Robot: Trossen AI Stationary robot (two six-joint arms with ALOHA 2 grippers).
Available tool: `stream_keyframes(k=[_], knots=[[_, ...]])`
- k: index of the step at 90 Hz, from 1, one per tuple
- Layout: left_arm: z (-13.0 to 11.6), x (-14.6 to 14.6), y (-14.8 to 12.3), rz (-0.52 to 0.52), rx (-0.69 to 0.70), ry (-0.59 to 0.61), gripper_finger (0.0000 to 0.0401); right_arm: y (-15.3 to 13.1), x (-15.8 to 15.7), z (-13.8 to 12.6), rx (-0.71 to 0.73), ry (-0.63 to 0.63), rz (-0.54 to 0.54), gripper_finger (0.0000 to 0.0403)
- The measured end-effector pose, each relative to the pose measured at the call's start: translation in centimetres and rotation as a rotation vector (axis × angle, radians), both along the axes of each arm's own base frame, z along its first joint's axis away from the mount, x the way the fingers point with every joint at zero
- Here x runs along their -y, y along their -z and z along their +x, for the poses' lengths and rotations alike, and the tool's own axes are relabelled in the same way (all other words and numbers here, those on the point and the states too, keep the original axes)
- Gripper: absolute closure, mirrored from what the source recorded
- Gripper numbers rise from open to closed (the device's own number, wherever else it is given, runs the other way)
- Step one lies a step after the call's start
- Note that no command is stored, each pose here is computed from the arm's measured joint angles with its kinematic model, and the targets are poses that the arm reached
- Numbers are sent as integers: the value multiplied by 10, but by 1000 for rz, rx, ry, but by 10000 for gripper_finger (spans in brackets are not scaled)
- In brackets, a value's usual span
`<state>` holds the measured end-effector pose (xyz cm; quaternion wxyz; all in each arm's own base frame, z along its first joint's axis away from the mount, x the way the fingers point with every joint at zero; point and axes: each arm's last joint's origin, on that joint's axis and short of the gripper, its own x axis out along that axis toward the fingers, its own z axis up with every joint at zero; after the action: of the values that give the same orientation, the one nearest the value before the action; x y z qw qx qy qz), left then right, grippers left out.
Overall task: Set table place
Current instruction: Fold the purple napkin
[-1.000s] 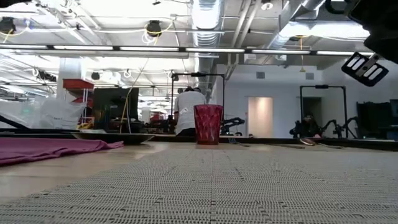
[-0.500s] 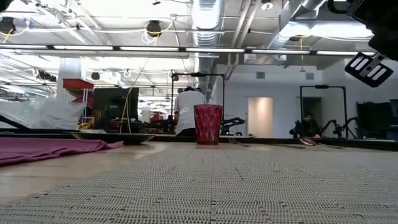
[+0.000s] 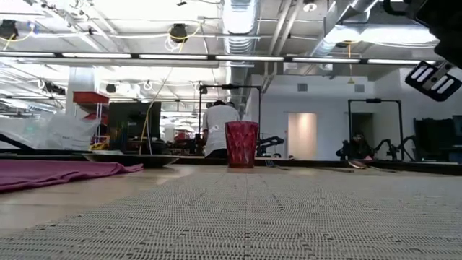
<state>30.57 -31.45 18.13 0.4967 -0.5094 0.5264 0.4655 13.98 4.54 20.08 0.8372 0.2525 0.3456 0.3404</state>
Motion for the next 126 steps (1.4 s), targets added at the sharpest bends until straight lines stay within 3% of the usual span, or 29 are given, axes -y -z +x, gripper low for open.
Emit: stream_keyframes(k=[39, 89, 106, 126], knots=[[-3, -2, 6, 20, -74, 4, 365, 0, 0, 0, -7, 0, 1, 323], [-3, 12, 41, -10, -142, 59, 365, 0, 0, -1, -19, -23, 15, 323], [2, 7, 48, -21, -182, 93, 396, 0, 0, -1, -41, -11, 31, 323], [5, 0, 47, -25, -218, 136, 401, 1, 0, -1, -45, -9, 33, 323]])
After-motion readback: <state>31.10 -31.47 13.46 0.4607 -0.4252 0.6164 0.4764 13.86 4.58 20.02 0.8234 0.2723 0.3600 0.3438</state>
